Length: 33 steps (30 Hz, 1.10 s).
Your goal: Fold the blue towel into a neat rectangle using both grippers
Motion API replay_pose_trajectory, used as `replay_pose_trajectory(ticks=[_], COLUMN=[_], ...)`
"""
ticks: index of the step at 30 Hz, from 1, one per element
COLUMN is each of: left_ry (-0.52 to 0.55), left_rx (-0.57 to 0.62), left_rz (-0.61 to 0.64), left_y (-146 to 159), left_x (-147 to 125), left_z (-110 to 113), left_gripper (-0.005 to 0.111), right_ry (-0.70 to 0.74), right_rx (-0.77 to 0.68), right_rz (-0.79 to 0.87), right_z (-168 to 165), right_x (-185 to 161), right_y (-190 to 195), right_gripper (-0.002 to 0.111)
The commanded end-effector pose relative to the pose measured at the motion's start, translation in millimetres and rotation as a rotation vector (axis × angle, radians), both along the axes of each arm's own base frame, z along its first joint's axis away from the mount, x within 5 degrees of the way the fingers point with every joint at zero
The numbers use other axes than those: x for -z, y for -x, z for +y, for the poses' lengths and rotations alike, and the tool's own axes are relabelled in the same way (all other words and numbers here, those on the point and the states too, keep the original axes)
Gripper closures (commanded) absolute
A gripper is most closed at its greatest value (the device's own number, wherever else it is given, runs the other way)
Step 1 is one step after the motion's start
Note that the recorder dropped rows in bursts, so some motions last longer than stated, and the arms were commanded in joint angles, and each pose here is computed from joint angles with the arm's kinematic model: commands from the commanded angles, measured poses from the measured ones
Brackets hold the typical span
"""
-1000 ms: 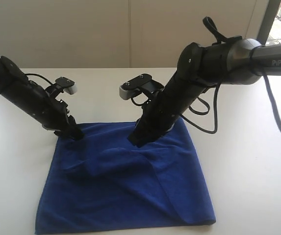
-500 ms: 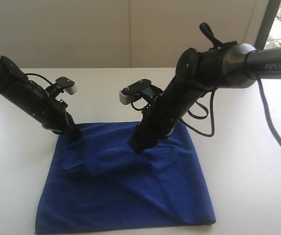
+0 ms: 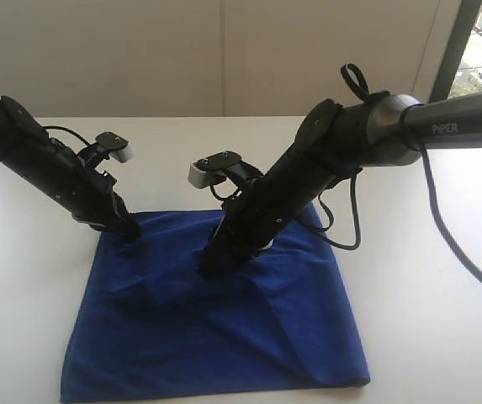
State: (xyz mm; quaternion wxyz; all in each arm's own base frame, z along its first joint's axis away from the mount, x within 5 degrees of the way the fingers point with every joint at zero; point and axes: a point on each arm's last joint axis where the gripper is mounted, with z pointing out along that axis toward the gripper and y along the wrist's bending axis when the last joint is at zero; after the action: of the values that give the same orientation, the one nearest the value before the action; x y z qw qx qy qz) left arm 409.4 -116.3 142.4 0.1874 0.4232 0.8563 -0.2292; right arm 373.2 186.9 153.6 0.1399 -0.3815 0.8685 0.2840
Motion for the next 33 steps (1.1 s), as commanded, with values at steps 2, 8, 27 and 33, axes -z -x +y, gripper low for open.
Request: replay_pose_trajectory(ticks=[2,8,27,33], left_ry=[0.02,0.027,0.063,0.08], left_rx=[0.001,0.005,-0.007,-0.029], left_rz=[0.01,-0.017,-0.091,-0.144], left_y=[0.8,2.3,8.3,8.9], left_x=[-3.6,-17.2,-57.5,-73.5], left_z=[-0.5,-0.5,-0.9,-0.8], left_gripper=[0.107,0.107,0.107,0.107], right_ry=[-0.011,-0.039,-0.074,-0.071], right_rx=[-0.014,-0.07,-0.338,-0.404], right_rz=[0.011,0.056,0.074,0.066], right_z=[-0.9,0.7,62.7,85.4], right_x=[-1.0,-6.3,-31.3,-31.1], right_y=[1.6,8.8,61.6,79.7], right_gripper=[0.099,0.108,0.108,0.108])
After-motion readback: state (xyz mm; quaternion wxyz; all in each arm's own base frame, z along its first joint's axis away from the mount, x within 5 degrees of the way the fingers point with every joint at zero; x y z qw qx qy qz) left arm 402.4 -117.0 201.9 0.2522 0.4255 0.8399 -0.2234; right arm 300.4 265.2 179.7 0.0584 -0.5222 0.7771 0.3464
